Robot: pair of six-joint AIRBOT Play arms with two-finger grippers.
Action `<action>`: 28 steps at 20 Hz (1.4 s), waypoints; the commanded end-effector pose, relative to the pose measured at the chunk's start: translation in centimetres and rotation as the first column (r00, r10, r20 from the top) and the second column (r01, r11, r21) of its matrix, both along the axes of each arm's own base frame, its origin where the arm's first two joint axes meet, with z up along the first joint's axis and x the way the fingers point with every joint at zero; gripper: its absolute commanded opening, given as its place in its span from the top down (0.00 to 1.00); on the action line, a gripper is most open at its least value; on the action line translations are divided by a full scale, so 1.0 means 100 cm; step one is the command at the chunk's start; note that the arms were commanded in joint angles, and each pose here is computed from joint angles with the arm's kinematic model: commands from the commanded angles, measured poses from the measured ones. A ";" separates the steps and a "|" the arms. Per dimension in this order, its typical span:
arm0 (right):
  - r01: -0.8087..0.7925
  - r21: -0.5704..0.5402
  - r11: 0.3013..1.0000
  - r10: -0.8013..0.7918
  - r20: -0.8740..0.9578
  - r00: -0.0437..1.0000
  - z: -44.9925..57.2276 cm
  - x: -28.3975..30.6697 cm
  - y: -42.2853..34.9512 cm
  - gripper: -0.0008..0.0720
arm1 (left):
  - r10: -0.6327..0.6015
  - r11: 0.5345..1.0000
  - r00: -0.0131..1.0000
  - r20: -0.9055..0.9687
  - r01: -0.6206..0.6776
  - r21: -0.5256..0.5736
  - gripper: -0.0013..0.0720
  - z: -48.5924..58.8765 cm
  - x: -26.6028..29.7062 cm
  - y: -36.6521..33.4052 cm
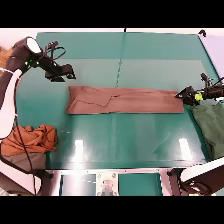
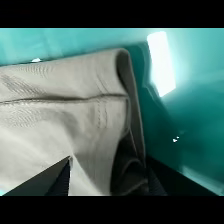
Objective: Fold the shirts.
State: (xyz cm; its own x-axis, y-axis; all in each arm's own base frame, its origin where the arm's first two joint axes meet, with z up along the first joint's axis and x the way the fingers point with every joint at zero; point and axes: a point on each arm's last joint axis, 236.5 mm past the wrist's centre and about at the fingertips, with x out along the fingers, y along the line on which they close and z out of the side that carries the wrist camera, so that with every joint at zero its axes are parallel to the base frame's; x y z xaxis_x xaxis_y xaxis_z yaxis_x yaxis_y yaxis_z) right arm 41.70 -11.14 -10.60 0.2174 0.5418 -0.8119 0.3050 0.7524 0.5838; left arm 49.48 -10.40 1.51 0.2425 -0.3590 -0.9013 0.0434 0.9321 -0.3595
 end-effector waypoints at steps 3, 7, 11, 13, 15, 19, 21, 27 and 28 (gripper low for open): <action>-0.102 0.090 0.991 0.110 -0.084 0.990 -0.031 -0.010 0.009 0.60 | -0.034 0.993 0.999 0.005 0.035 -0.113 0.01 0.011 -0.003 -0.025; -0.135 0.094 0.986 0.142 -0.074 0.987 -0.035 -0.009 0.014 0.97 | -0.047 0.978 0.998 0.049 0.056 -0.202 0.40 0.025 0.003 -0.044; -0.143 0.080 0.987 0.147 -0.048 0.988 -0.008 -0.001 0.008 0.97 | -0.098 0.953 0.985 0.142 0.134 -0.273 0.95 0.041 0.010 -0.082; -0.140 0.056 0.989 0.140 -0.013 0.990 0.020 0.005 0.007 0.97 | -0.164 0.942 0.969 0.186 0.210 -0.261 0.95 0.037 0.006 -0.120; -0.130 0.033 0.991 0.130 0.011 0.991 0.051 0.005 0.007 0.97 | -0.231 0.926 0.951 0.205 0.280 -0.255 0.95 0.022 -0.003 -0.171; -0.111 -0.033 0.993 0.114 0.087 0.990 0.127 -0.003 0.013 0.97 | -0.377 0.876 0.908 0.182 0.414 -0.247 0.95 -0.040 -0.052 -0.284; -0.105 -0.064 0.992 0.113 0.146 0.983 0.164 -0.007 0.021 0.97 | -0.413 0.858 0.891 0.188 0.450 -0.249 0.95 -0.064 -0.074 -0.327; -0.174 -0.070 0.982 0.187 0.282 0.941 0.251 -0.027 0.080 0.97 | -0.390 0.829 0.894 0.221 0.445 -0.338 0.95 -0.082 -0.098 -0.398; -0.185 -0.062 0.981 0.195 0.298 0.935 0.261 -0.030 0.092 0.97 | -0.389 0.825 0.898 0.207 0.439 -0.357 0.95 -0.085 -0.100 -0.403</action>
